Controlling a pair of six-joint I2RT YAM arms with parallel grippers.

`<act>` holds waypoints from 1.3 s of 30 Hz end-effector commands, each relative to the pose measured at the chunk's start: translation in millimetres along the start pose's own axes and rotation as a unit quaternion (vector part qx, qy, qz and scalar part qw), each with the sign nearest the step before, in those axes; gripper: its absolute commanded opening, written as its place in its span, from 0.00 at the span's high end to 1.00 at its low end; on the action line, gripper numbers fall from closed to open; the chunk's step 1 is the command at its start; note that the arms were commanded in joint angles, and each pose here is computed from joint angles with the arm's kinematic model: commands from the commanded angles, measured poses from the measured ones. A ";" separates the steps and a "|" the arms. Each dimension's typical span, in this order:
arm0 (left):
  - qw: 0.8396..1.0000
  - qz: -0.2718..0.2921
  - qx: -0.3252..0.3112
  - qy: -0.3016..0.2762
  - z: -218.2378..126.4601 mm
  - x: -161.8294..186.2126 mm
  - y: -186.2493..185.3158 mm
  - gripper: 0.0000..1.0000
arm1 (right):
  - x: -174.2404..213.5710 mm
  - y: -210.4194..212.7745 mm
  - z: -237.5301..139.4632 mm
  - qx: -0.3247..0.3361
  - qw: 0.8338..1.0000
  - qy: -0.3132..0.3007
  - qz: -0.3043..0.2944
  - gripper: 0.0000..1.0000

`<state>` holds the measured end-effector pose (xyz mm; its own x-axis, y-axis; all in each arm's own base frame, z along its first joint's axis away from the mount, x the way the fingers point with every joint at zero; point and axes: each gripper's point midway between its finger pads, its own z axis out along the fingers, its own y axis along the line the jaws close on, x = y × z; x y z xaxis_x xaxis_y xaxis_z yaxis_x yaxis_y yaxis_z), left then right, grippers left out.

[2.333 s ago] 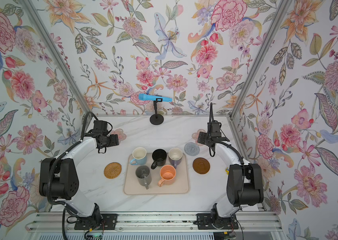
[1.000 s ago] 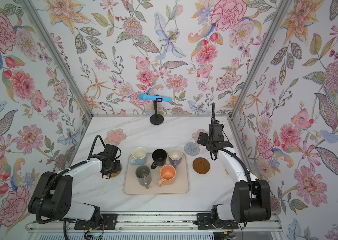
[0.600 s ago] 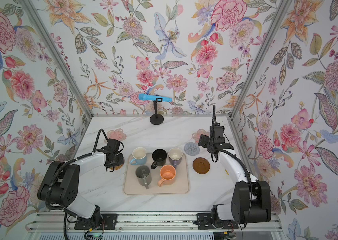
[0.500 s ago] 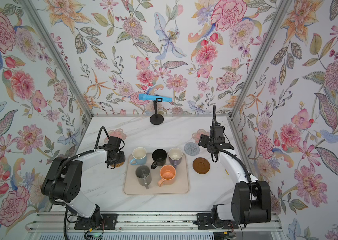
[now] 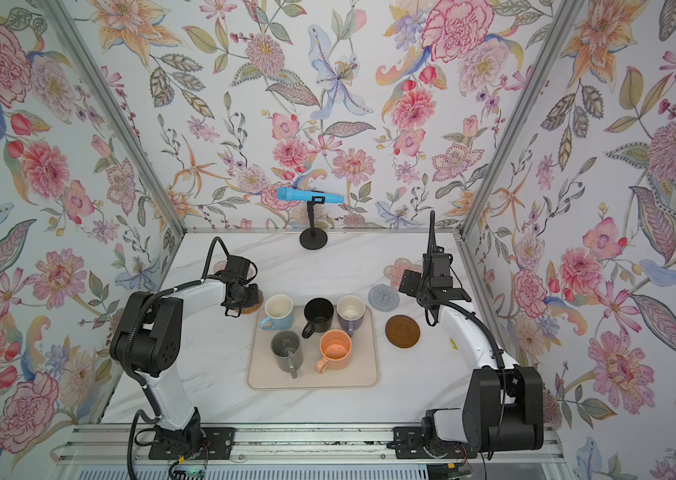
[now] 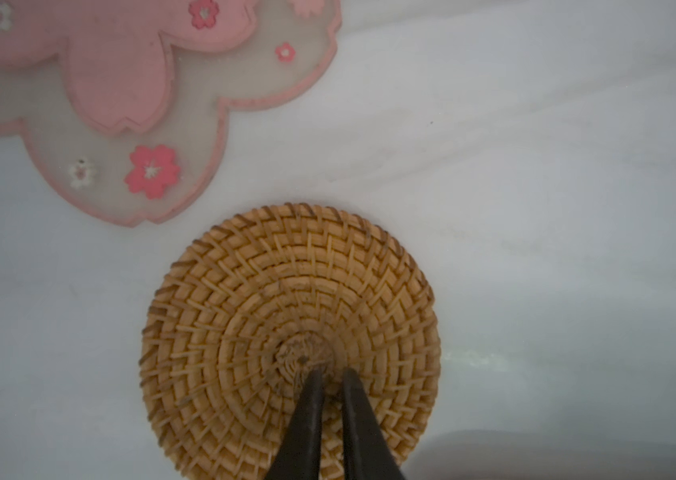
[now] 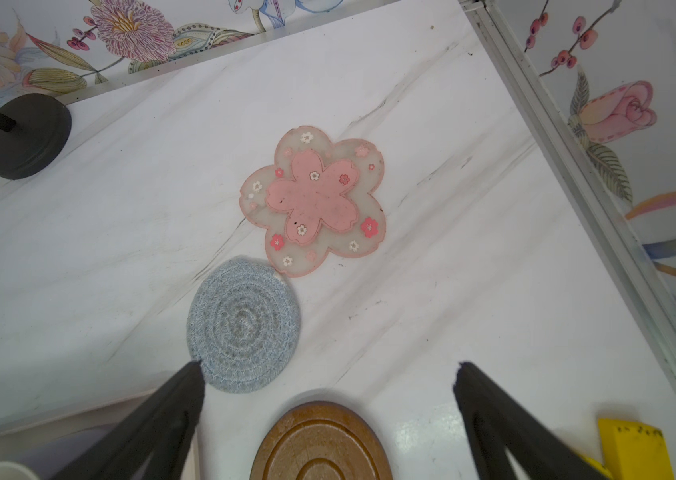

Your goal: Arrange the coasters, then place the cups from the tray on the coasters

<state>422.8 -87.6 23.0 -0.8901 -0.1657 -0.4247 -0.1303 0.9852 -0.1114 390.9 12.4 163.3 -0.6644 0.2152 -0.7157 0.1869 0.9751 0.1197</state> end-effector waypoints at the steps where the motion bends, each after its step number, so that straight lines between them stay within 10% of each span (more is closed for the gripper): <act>1: 0.998 0.019 0.013 0.064 15.2 30.0 -11.0 0.86 | 6.6 -2.6 -2.0 0.000 1.000 0.008 0.000 0.05; 39: 0.993 0.016 0.117 0.027 73.3 -42.9 -94.0 0.81 | 24.9 6.5 5.2 -0.003 0.999 0.040 -0.008 0.05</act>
<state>524.8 -173.2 27.0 -0.8593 -0.1365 -0.4929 0.0306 0.9483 -0.3160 383.4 21.1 152.8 -0.6987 0.2012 -0.6866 0.1661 0.9790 0.1179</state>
